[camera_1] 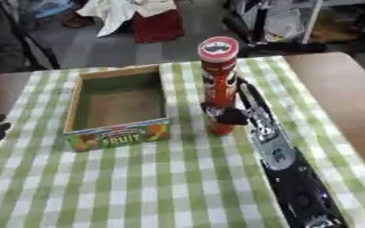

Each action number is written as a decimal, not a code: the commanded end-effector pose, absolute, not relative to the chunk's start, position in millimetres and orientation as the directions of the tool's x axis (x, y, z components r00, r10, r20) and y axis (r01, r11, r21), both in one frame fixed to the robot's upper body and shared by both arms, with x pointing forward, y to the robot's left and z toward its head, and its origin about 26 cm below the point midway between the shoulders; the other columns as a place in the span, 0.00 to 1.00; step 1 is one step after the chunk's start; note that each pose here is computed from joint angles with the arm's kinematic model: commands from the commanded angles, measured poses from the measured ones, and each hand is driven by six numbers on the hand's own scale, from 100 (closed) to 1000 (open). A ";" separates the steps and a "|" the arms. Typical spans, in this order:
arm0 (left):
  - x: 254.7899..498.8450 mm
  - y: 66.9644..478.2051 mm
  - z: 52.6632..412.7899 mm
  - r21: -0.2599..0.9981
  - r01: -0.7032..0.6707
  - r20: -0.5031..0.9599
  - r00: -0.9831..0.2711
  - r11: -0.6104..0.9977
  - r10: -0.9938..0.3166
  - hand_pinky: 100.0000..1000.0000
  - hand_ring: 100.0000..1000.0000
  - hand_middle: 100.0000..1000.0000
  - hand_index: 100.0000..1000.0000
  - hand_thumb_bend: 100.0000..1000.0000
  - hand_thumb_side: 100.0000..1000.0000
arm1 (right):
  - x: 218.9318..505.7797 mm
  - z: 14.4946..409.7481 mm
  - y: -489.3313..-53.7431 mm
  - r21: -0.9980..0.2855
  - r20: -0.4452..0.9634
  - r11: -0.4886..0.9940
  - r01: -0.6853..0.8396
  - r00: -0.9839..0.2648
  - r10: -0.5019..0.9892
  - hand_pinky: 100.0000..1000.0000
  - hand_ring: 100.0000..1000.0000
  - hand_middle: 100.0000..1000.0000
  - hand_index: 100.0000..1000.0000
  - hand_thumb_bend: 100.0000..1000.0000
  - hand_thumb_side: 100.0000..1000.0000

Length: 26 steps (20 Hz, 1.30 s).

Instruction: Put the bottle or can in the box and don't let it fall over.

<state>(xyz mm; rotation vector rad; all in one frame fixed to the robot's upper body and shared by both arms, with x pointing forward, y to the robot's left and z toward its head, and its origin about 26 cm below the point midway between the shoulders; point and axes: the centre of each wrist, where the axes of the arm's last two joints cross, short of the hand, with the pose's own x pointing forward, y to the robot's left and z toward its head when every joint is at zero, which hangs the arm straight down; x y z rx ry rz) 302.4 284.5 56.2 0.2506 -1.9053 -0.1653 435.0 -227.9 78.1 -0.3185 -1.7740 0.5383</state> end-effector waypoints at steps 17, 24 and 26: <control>308.4 271.0 65.4 0.233 -0.037 0.899 -0.372 0.972 -0.230 0.97 0.85 0.82 1.00 0.67 0.82 | 474.8 192.9 -201.4 -0.468 0.778 0.883 -0.027 -0.487 0.397 1.00 0.41 0.30 0.35 0.00 0.00; 313.8 260.0 72.1 0.226 0.009 0.892 -0.403 0.974 -0.204 0.97 0.85 0.82 1.00 0.68 0.82 | 483.0 188.1 -153.0 -0.488 0.777 0.867 -0.100 -0.502 0.379 1.00 0.42 0.32 0.36 0.00 0.00; 314.5 259.1 73.4 0.225 0.013 0.891 -0.407 0.974 -0.201 0.97 0.85 0.82 1.00 0.68 0.82 | 483.2 181.3 -144.3 -0.503 0.773 0.857 -0.113 -0.501 0.388 1.00 0.46 0.36 0.41 0.00 0.00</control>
